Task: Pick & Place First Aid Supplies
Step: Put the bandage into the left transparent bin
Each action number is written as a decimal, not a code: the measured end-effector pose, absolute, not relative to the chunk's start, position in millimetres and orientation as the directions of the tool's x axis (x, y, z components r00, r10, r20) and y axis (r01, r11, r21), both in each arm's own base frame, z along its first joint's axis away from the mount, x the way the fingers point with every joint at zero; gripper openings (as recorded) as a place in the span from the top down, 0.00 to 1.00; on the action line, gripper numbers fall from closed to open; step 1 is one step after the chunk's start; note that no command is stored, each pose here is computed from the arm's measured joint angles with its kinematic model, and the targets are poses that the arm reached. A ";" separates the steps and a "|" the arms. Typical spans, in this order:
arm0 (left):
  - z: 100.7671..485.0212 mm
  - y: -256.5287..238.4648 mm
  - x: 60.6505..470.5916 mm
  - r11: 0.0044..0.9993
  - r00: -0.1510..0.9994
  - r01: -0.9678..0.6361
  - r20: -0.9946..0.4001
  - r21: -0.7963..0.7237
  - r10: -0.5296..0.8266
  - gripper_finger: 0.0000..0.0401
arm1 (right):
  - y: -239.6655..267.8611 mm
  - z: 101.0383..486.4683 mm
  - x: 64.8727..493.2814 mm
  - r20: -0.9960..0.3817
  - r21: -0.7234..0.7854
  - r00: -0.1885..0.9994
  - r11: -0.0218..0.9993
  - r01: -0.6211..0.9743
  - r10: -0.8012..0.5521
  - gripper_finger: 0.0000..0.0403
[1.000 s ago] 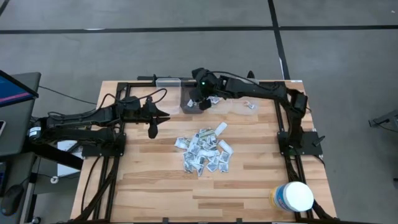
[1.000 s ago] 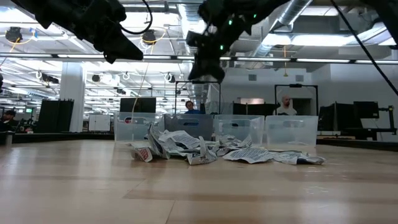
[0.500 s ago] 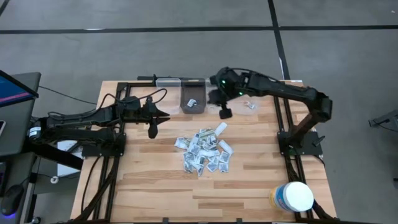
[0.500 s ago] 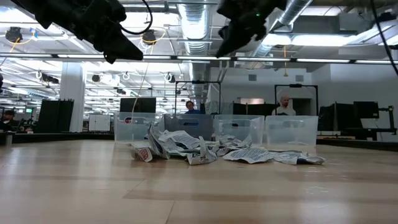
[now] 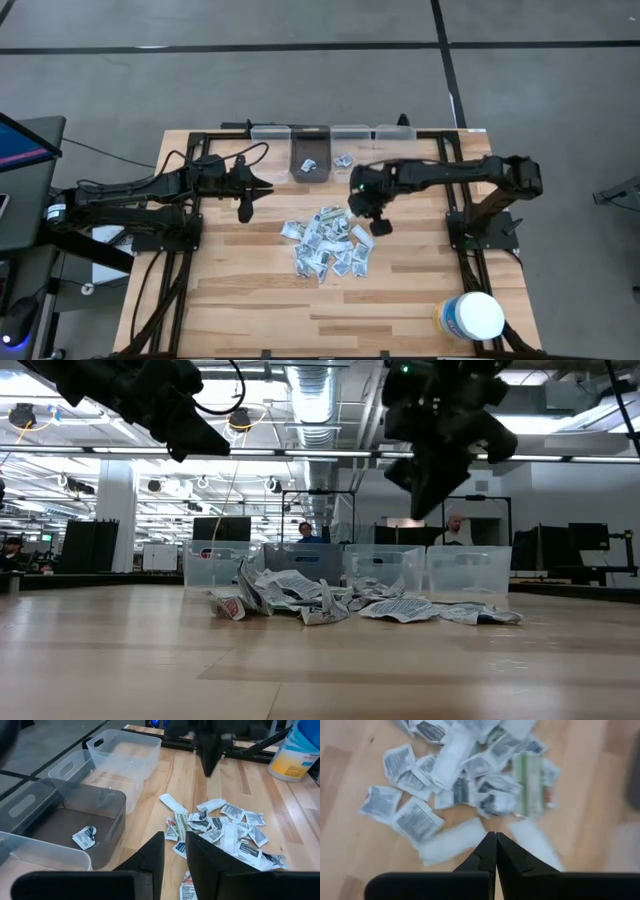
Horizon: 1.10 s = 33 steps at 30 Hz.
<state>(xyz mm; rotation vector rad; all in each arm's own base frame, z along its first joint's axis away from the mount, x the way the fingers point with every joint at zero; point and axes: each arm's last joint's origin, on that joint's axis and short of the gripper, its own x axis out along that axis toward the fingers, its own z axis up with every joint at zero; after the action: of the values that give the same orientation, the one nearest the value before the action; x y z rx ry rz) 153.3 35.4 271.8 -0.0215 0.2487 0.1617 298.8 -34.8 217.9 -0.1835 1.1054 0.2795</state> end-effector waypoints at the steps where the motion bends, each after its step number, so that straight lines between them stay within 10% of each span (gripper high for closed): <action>1: 272.0 35.3 153.3 0.987 0.957 -0.160 -0.246 -0.002 0.155 0.80 | -32.0 211.4 299.5 -0.905 0.009 0.404 0.954 -0.301 0.136 1.00; 21: 271.6 34.4 153.3 0.991 0.960 -0.132 -0.249 -0.010 0.126 0.80 | -19.5 144.6 319.6 -0.963 0.111 0.209 0.958 -0.263 0.169 0.72; 33: 271.0 34.3 153.2 0.992 0.959 -0.129 -0.255 -0.011 0.122 0.80 | -20.8 114.7 327.8 -0.972 0.132 0.157 0.958 -0.256 0.176 0.74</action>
<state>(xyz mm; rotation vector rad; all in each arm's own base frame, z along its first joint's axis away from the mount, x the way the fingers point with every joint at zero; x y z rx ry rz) 153.2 34.3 271.0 -0.0281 0.2566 0.1271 327.8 -20.8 114.7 -0.0689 1.3796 0.3094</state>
